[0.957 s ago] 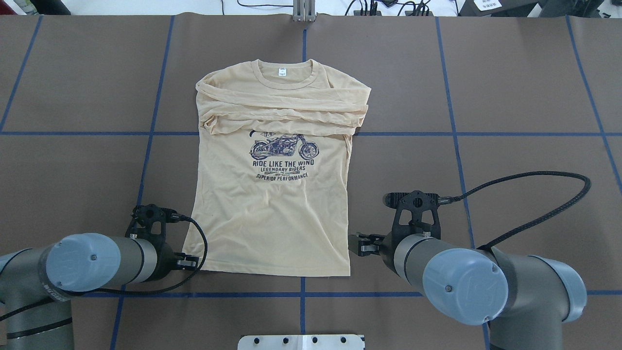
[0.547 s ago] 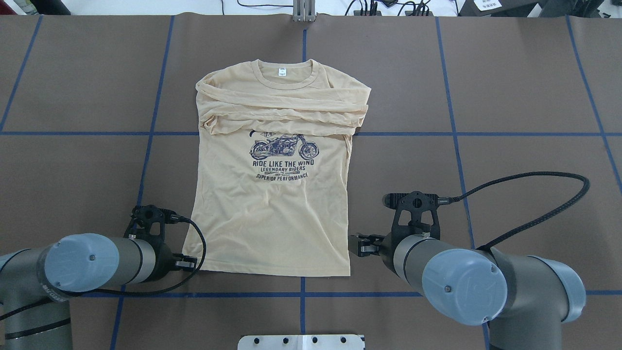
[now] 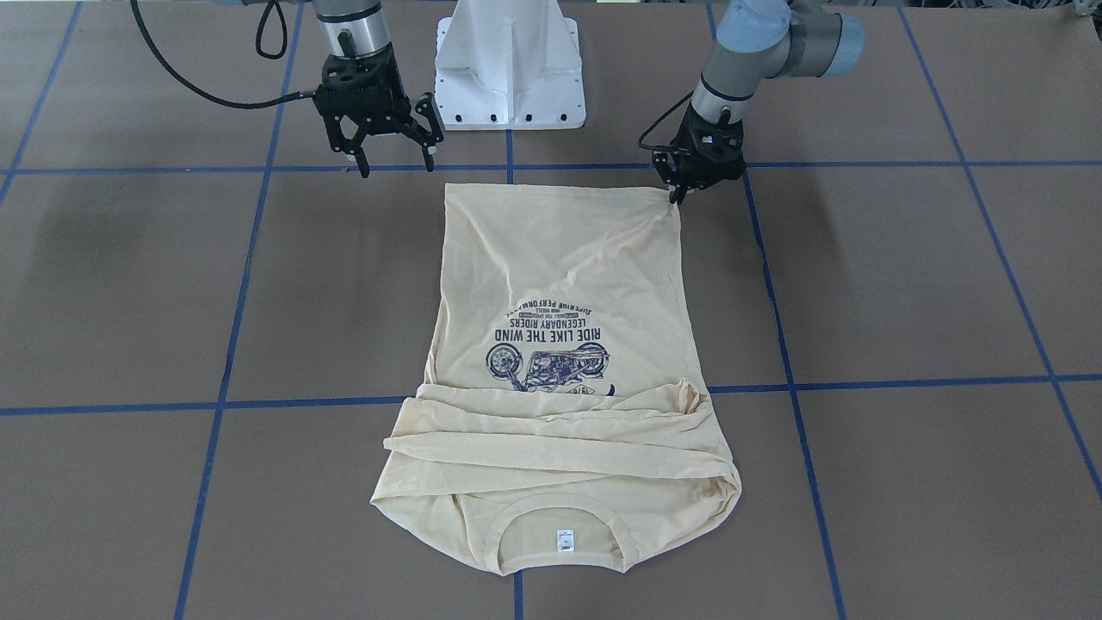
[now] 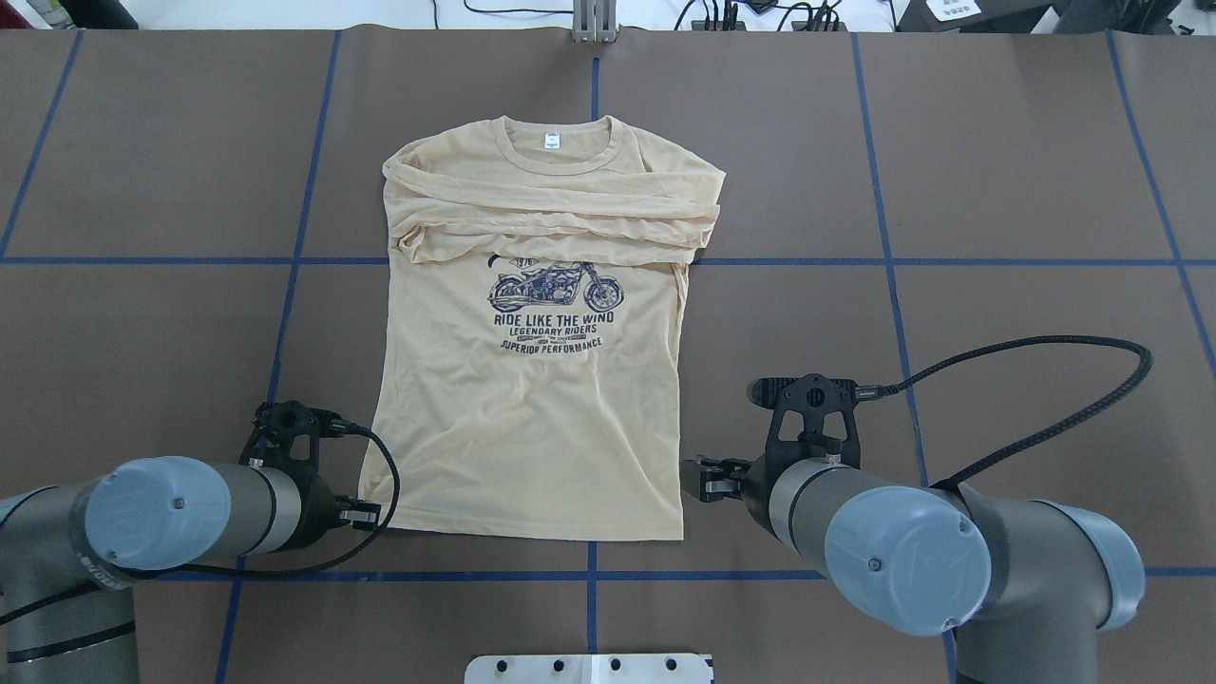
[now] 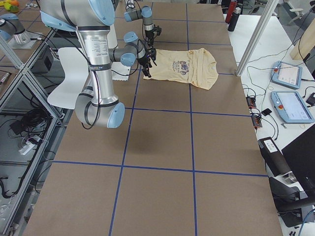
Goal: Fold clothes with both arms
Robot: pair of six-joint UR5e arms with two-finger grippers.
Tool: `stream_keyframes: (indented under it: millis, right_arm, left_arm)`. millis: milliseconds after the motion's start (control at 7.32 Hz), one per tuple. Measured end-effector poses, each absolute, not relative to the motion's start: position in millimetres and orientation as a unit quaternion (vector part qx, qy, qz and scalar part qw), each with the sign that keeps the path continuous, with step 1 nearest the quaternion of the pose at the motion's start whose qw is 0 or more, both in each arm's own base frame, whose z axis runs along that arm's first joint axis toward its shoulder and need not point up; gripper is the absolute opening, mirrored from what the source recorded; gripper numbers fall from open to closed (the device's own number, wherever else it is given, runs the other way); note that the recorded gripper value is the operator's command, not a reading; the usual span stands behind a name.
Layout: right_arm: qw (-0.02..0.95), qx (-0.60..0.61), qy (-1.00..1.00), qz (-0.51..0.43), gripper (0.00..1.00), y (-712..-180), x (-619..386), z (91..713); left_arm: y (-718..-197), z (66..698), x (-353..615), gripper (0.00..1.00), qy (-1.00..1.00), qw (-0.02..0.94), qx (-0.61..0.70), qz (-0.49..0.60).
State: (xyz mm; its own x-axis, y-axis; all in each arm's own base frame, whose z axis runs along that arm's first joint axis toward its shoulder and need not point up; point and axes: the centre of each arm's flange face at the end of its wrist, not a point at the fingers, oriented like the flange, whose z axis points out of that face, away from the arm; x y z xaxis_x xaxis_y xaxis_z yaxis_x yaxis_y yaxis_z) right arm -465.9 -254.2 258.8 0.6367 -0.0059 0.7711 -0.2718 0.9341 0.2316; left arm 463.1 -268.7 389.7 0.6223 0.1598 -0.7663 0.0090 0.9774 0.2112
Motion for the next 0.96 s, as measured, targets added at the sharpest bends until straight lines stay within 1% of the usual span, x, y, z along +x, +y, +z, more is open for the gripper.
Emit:
stream_keyframes:
  millis: [273, 547, 683, 820, 957]
  right_arm:
    - [0.890, 0.167, -0.418, 0.073, 1.00, -251.4, -468.9, 260.6]
    - [0.892, 0.166, -0.412, 0.085, 0.95, -232.2, -492.6, 268.5]
    - [0.893, 0.162, -0.410, 0.092, 0.75, -220.5, -507.4, 273.4]
    - [0.895, 0.162, -0.405, 0.094, 0.63, -213.4, -520.4, 277.5]
    - [0.896, 0.165, -0.401, 0.095, 0.61, -210.2, -532.5, 278.9]
  left_arm:
    - [-268.3, 380.1, 455.2, 0.00, 0.440, 0.891, 0.102, 0.041]
    - [-266.2, 372.0, 446.7, 0.00, 0.447, 0.888, 0.104, 0.040]
    - [-265.9, 370.4, 445.7, 0.00, 0.448, 0.887, 0.105, 0.040]
    - [-265.9, 369.6, 445.4, 0.00, 0.449, 0.886, 0.105, 0.040]
    - [-266.0, 369.4, 445.3, 0.00, 0.449, 0.886, 0.105, 0.039]
